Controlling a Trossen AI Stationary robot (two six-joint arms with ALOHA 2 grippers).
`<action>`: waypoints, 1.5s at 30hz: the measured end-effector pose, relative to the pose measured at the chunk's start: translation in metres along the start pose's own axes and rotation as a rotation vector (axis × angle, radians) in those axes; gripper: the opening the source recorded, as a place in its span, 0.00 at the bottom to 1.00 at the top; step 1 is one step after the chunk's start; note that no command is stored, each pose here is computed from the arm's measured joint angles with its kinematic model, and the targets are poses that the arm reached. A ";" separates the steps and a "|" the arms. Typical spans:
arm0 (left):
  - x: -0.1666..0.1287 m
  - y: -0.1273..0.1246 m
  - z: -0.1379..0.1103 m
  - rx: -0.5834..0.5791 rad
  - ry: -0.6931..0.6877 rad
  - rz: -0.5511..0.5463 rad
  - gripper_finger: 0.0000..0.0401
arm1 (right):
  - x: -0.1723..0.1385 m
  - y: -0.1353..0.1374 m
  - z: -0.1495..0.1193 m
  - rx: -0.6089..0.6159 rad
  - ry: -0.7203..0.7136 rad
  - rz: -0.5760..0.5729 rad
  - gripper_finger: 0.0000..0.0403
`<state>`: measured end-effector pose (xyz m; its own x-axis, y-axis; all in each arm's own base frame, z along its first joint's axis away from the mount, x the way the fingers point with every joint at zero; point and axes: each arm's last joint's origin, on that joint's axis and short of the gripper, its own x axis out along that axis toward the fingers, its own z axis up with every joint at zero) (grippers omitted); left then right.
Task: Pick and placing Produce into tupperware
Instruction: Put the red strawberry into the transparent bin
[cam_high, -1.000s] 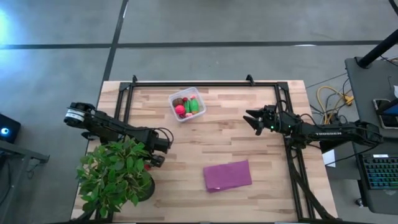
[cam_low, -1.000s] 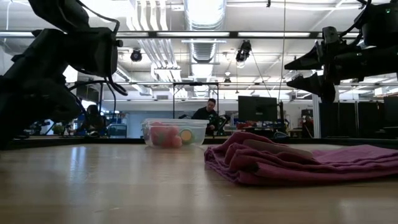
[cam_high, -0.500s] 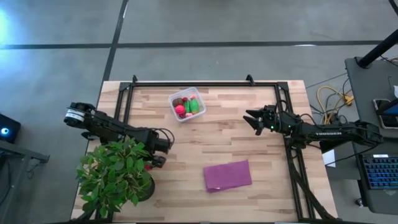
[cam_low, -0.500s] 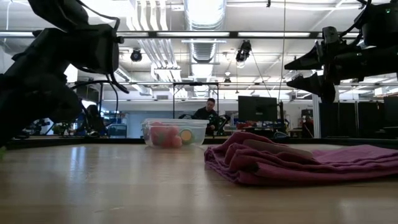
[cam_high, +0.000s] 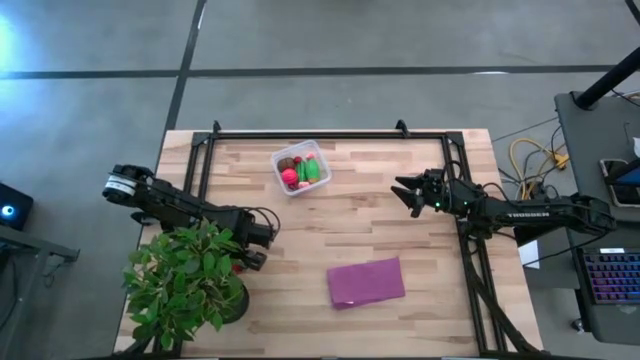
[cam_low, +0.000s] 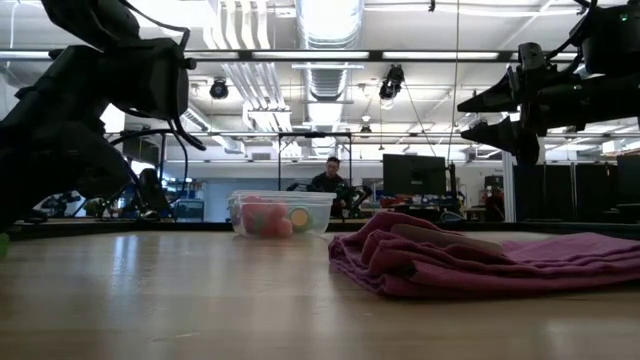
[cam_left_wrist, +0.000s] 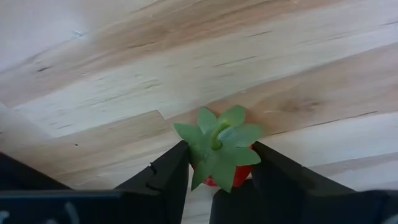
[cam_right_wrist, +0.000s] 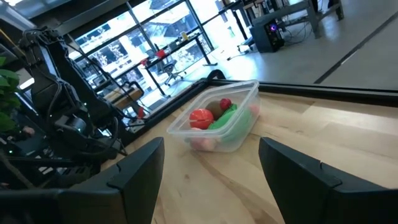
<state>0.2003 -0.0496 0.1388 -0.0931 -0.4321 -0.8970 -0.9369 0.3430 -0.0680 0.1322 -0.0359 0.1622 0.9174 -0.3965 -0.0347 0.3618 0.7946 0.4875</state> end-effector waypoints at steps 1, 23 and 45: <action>0.000 0.000 0.000 0.000 0.000 -0.001 0.36 | 0.000 0.000 0.000 0.000 0.000 0.000 0.63; -0.040 -0.012 0.021 0.051 -0.248 -0.123 0.34 | 0.000 0.000 0.000 0.000 0.000 0.000 0.63; -0.193 -0.012 0.171 0.346 -0.877 -0.365 0.35 | 0.000 0.000 0.000 0.000 0.002 -0.002 0.63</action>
<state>0.2872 0.1726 0.2383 0.5906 0.1588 -0.7912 -0.6967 0.5951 -0.4006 0.1324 -0.0360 0.1619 0.9172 -0.3968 -0.0373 0.3634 0.7942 0.4871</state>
